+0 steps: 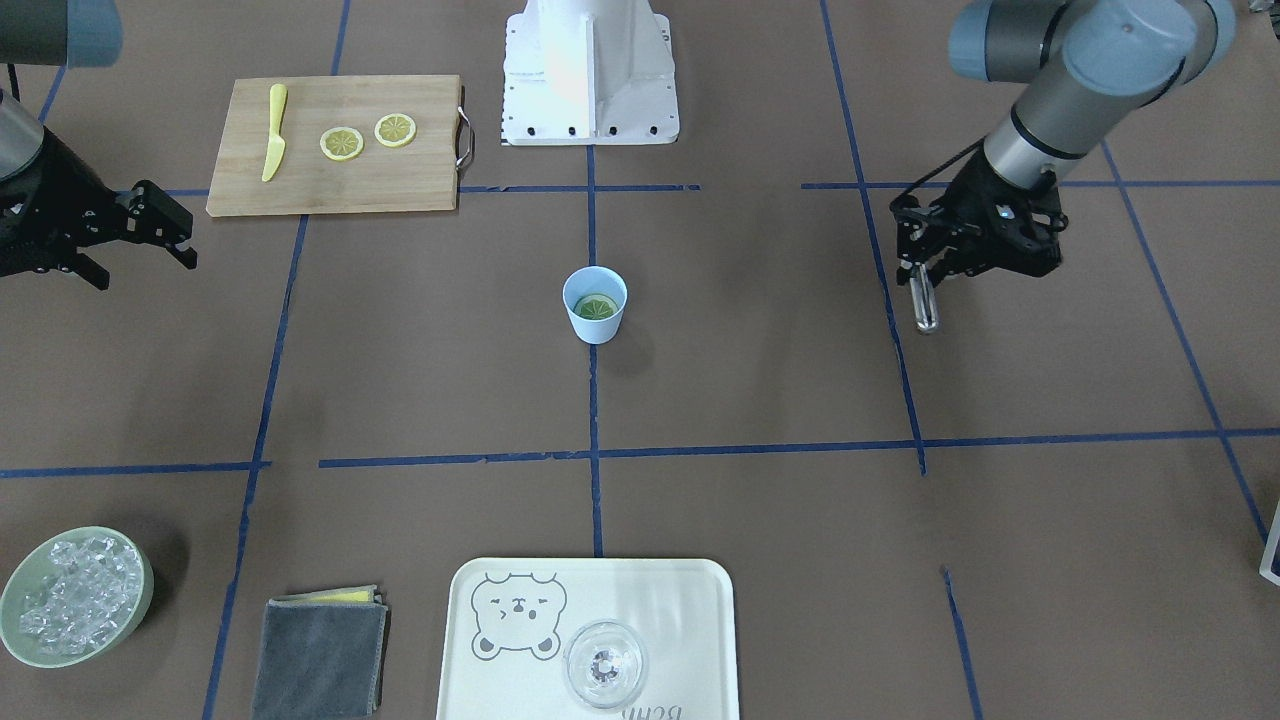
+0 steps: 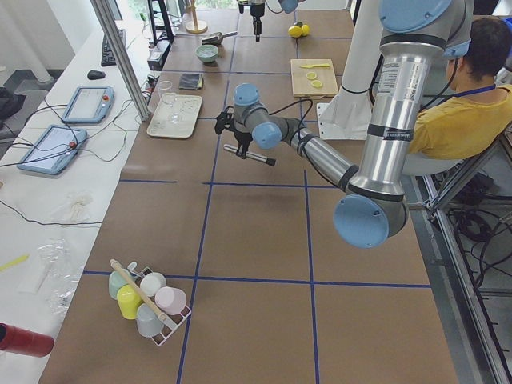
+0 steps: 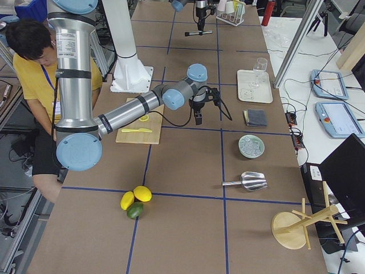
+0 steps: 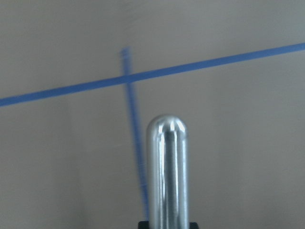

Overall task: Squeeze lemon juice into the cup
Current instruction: 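Lift the steel muddler with the left gripper and carry it over the cup, then press the muddler down into the cup onto the lemon with the left gripper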

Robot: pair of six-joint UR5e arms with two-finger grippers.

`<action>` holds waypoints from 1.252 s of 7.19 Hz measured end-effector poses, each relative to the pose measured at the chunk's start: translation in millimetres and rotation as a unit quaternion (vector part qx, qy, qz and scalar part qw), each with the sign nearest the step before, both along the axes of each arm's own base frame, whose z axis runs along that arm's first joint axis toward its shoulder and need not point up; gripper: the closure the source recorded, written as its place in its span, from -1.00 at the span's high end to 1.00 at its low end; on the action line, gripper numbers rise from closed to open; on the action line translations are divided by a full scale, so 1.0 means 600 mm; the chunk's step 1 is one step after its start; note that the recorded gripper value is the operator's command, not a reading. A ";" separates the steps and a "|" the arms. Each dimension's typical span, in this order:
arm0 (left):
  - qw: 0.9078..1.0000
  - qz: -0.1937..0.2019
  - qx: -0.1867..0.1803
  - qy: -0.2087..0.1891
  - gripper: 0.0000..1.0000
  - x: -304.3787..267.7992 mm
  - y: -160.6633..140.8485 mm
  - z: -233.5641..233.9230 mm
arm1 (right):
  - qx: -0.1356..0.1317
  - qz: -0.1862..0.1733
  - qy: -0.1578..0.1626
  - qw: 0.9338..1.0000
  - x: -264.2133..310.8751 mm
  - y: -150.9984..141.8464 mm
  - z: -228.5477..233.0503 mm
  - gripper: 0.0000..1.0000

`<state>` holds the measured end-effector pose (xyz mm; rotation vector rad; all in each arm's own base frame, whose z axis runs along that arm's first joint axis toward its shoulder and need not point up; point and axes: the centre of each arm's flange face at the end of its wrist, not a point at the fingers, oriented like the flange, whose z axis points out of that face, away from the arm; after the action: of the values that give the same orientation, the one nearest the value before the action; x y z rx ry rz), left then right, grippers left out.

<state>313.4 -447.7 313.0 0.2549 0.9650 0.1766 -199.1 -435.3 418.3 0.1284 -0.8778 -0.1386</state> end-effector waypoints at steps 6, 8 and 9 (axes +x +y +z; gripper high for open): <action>0.944 -0.140 0.240 0.180 -1.00 0.198 0.054 -0.372 | 0.004 -0.002 -0.006 1.000 0.047 0.030 0.038 0.99; 0.905 -0.237 0.286 0.206 -1.00 0.273 0.099 -0.347 | -0.002 -0.002 -0.014 1.000 0.057 0.033 0.041 1.00; 0.885 -0.265 0.324 0.205 -1.00 0.286 0.111 -0.327 | -0.003 -0.003 -0.016 1.000 0.057 0.034 0.040 1.00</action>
<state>485.1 -381.1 116.8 1.2008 1.1938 -0.0734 -164.8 -415.0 442.3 0.1234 -0.9111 -0.1405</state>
